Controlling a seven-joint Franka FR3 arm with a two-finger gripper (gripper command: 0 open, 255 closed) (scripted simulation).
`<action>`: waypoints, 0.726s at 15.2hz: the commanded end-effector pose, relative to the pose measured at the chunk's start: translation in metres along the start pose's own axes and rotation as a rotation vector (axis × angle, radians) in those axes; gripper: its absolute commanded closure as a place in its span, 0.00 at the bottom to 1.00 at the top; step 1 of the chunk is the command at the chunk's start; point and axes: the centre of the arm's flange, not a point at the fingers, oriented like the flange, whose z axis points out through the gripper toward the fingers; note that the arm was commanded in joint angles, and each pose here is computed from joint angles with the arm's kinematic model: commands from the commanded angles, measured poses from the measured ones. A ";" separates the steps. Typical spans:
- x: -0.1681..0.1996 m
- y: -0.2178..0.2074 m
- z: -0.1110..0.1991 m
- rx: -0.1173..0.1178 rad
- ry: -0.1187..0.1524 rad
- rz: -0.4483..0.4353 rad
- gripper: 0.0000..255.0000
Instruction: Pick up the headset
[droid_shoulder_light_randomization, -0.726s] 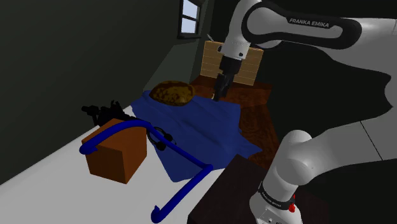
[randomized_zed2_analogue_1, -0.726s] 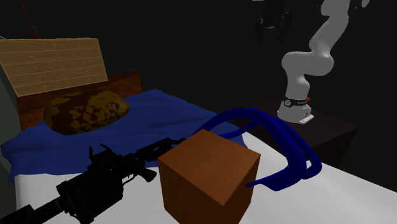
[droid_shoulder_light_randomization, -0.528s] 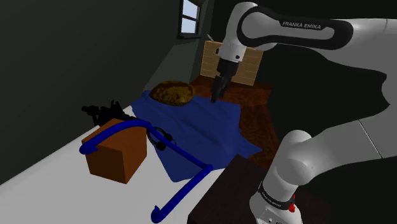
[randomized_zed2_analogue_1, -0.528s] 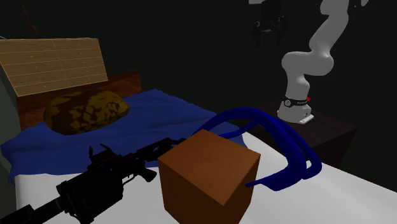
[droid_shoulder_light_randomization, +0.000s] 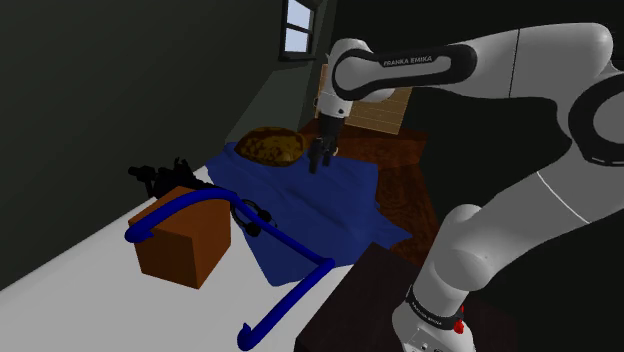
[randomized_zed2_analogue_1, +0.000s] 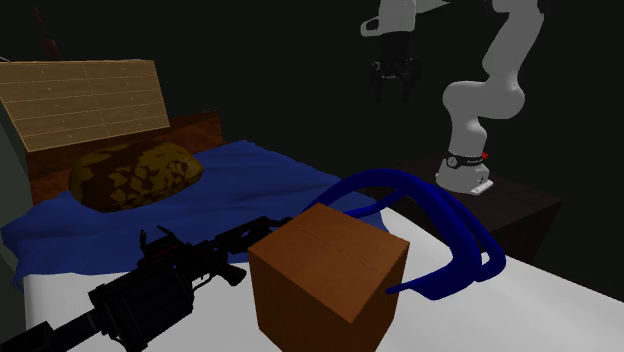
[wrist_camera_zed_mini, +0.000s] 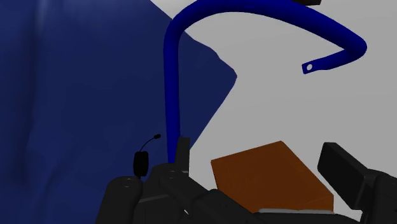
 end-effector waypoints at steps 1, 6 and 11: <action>0.018 0.011 0.019 -0.001 -0.004 -0.001 0.00; 0.061 0.034 0.065 -0.003 -0.019 -0.002 0.00; 0.104 0.057 0.111 -0.004 -0.033 -0.002 0.00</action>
